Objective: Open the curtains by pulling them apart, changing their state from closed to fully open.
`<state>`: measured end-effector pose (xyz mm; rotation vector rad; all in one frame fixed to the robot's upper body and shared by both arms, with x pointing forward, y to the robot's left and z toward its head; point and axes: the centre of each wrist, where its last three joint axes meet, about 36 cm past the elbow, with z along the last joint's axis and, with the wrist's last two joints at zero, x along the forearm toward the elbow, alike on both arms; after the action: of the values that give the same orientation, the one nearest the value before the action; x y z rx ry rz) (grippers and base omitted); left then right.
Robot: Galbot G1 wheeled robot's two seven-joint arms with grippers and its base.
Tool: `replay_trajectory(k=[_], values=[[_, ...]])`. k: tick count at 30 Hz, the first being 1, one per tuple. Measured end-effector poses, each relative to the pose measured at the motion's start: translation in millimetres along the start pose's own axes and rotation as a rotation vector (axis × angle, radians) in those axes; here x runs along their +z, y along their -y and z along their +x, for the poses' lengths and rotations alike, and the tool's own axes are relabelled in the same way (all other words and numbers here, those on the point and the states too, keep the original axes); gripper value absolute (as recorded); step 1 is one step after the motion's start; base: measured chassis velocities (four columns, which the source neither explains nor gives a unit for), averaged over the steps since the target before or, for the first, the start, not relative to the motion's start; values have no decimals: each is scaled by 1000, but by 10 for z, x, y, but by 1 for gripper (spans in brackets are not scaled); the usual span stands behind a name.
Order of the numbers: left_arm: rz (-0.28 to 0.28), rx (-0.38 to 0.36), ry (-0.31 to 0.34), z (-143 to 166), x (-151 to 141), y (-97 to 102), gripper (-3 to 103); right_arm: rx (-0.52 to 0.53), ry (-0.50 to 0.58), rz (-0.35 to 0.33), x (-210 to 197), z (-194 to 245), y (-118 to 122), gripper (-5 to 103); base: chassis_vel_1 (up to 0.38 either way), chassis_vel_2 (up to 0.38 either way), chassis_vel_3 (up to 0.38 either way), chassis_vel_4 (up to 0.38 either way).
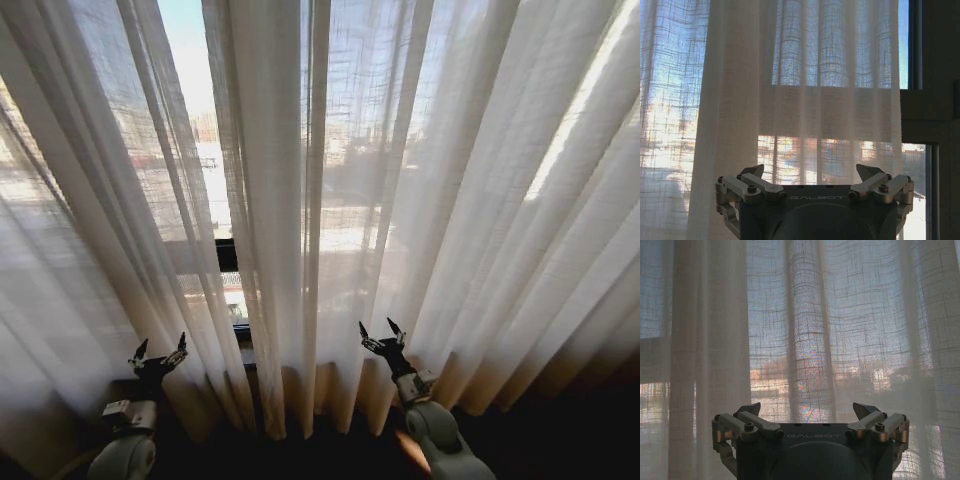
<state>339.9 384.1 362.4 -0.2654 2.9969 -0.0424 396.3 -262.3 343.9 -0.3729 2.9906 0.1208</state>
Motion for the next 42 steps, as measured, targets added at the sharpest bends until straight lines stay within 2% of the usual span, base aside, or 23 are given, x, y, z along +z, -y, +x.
replay_trajectory(k=[9,21,23,26,28,31,33,37,38,40,41,42], values=[[0,0,0,0,0,0,100,15,12,14,56,-481,57,100,0,0,0,0],[0,0,0,0,0,0,100,64,-28,8,327,-940,146,102,0,0,0,0],[0,0,0,0,0,0,100,73,-31,10,366,-1028,154,100,0,0,0,0],[0,0,0,0,0,0,100,87,-30,13,402,-1087,173,86,0,0,0,0],[0,0,0,0,0,0,100,89,-29,13,405,-1092,177,86,0,0,0,0],[0,0,0,0,0,0,100,91,-25,15,405,-1092,185,70,0,0,0,0],[0,0,0,0,0,0,100,90,-23,16,402,-1090,188,70,0,0,0,0],[0,0,0,0,0,0,100,86,-17,19,392,-1086,199,47,0,0,0,0],[0,0,0,0,0,0,100,86,-17,19,392,-1086,199,47,0,0,0,0],[0,0,0,0,0,0,100,80,-13,20,393,-1088,201,37,0,0,0,0],[0,0,0,0,0,0,100,79,-13,20,392,-1092,203,37,0,0,0,0],[0,0,0,0,0,0,100,78,-12,20,390,-1099,202,32,0,0,0,0]])
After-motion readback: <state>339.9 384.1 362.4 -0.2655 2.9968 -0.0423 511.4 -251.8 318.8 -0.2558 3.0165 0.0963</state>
